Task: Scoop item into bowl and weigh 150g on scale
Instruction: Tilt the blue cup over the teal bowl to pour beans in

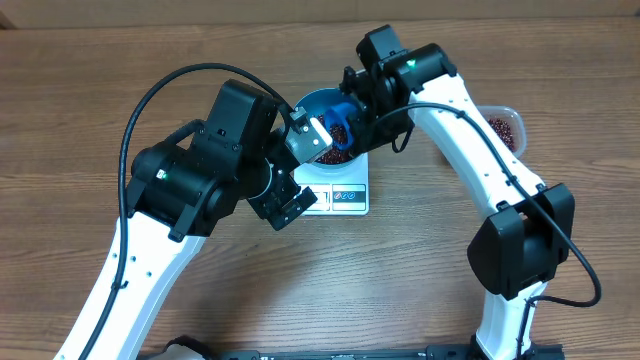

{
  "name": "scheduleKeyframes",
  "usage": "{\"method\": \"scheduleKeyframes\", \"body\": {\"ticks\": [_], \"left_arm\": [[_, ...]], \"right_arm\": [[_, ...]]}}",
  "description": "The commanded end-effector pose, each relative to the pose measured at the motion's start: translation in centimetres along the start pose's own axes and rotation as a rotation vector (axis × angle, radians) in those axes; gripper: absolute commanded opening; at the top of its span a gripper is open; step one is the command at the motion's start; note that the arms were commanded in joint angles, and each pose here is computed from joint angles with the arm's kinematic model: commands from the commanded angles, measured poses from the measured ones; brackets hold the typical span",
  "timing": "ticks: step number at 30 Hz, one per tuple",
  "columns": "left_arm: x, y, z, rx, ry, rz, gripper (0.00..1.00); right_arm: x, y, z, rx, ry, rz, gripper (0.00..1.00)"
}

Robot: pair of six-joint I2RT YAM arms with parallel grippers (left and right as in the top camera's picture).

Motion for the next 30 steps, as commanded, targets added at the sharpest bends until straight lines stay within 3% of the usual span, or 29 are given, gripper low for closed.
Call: {"method": "scheduleKeyframes", "body": {"ticks": [1,18,30], "left_arm": [[-0.4,0.2,-0.7,-0.010,-0.026,-0.001,1.00],[-0.4,0.2,-0.7,-0.010,-0.026,-0.001,1.00],[-0.4,0.2,-0.7,-0.010,-0.026,-0.001,1.00]], "right_arm": [[-0.4,0.1,-0.4,-0.005,-0.020,0.002,0.04],[-2.0,0.0,-2.7,0.027,-0.086,-0.017,0.04],[-1.0,-0.7,-3.4,0.094,-0.039,-0.031,0.04]]}}
Point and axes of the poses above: each gripper's point midway between its finger pads, its own z axis out along the fingers, its own y axis along the line the jaws close on, x = y × z, the point moved 3 cm from there along -z, back along the fingers, and after that the axes turned 15 degrees about -z, right-handed, at the moved point
